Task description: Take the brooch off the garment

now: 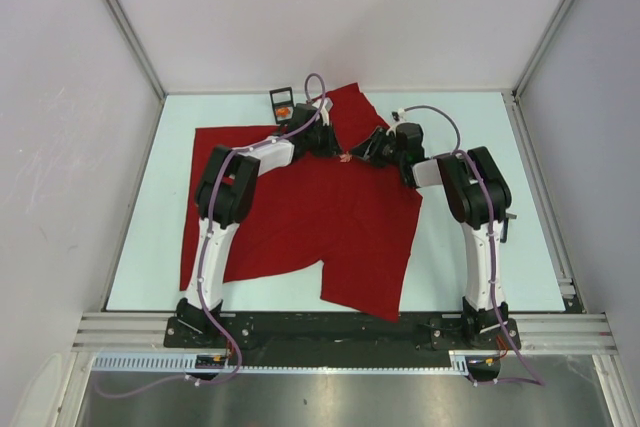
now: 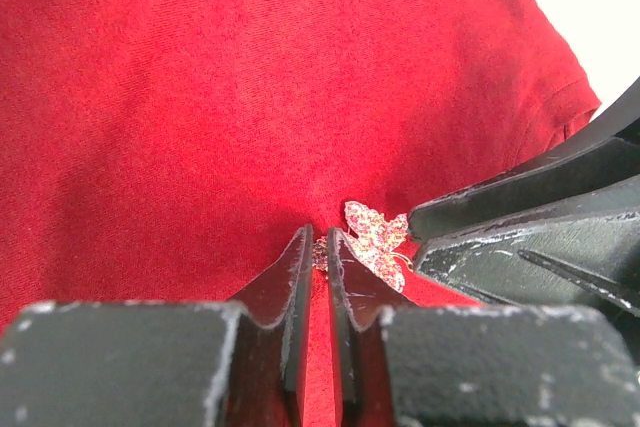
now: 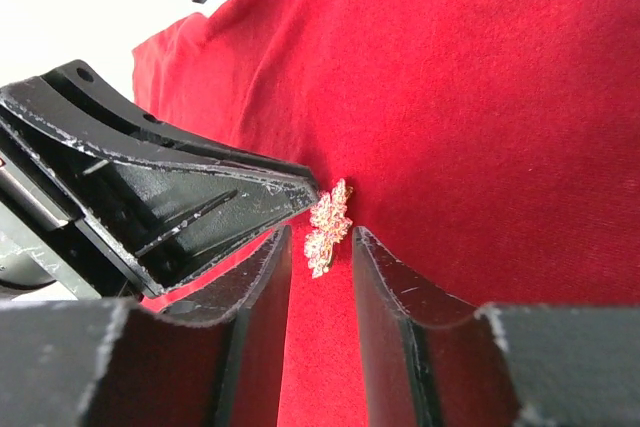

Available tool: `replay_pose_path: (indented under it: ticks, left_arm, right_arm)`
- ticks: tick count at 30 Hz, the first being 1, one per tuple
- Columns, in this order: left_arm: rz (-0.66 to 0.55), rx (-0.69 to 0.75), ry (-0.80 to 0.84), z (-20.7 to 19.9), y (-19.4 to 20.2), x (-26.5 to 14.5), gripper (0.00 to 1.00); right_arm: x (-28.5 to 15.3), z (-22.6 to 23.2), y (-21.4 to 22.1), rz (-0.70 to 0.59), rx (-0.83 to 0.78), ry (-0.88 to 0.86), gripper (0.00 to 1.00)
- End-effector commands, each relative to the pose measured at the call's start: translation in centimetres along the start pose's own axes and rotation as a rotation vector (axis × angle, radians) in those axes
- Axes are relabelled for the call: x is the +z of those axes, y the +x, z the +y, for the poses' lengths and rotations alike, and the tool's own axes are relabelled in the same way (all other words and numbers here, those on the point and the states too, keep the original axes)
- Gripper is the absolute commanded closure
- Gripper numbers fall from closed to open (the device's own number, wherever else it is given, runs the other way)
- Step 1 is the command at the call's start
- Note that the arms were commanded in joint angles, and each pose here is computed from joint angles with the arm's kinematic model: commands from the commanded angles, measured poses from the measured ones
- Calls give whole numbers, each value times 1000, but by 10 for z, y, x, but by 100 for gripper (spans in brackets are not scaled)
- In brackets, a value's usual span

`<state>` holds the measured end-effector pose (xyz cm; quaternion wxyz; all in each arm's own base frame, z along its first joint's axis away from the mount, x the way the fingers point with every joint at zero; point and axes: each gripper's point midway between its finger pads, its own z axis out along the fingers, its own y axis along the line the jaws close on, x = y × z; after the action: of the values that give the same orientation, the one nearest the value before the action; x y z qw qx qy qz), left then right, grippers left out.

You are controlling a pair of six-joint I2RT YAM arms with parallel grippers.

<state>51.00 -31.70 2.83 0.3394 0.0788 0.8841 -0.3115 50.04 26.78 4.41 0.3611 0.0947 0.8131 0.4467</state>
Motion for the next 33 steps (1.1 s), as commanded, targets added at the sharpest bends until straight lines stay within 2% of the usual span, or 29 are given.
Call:
replay_pose_path:
  ticks: [1,6,9,13,17,23,33]
  left_arm:
    - [-23,-7,26,-8,-14,-1,86]
    - [-22,-7,30,-9,-15,-1,86]
    - [-26,-1,34,-11,-17,-3,84]
    - [-18,32,29,-14,-18,-14,68]
    - [-60,83,41,-26,-36,-33,59]
    - [-95,141,18,-30,-45,-51,53]
    - [-105,239,-4,-35,-31,-65,50]
  right_arm:
    - [8,11,-2,1,-12,-61,64]
    - [16,14,2,23,8,-87,65]
    - [17,19,1,14,-7,-102,71]
    - [17,26,0,8,-18,-122,76]
    - [17,28,-2,4,-15,-125,80]
    - [15,34,-3,6,-33,-140,72]
    - [12,49,-5,7,-62,-204,63]
